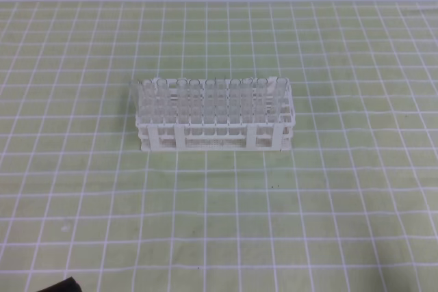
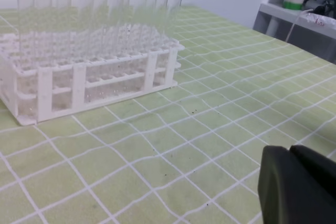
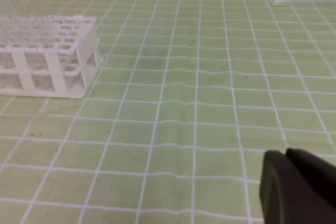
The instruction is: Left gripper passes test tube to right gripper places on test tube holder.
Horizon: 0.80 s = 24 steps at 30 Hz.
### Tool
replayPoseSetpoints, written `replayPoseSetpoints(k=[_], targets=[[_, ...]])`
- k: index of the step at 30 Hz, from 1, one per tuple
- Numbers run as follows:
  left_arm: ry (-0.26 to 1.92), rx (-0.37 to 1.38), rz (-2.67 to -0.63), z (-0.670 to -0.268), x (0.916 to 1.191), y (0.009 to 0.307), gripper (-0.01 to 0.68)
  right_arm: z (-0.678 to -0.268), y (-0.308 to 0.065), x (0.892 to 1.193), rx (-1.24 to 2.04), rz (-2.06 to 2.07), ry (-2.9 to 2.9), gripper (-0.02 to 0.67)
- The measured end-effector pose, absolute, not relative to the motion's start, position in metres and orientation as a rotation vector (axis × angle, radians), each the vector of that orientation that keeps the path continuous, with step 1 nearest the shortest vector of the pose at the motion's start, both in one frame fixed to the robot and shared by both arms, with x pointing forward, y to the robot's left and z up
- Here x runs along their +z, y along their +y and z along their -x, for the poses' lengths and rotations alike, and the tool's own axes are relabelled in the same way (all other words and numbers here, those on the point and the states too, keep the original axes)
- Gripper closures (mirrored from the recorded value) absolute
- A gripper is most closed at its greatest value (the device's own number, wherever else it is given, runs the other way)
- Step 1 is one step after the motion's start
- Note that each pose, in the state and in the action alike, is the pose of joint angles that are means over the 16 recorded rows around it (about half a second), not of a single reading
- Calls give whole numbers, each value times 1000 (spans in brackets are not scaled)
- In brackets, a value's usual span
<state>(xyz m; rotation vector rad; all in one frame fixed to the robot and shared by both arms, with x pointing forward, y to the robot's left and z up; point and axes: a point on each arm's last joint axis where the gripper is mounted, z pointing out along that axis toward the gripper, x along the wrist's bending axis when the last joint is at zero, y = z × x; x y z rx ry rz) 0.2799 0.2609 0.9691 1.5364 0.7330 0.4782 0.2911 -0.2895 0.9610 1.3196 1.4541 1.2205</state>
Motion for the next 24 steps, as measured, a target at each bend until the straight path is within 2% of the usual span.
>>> replayPoseSetpoints(k=[15,24], targets=[[727,488,-1535,-280,971,261,673,-291,-288,960,1252,-1351,1451,651],[765,605,-1442,-284,978,266,673,-291,-288,961,1252,-1351,1451,651]])
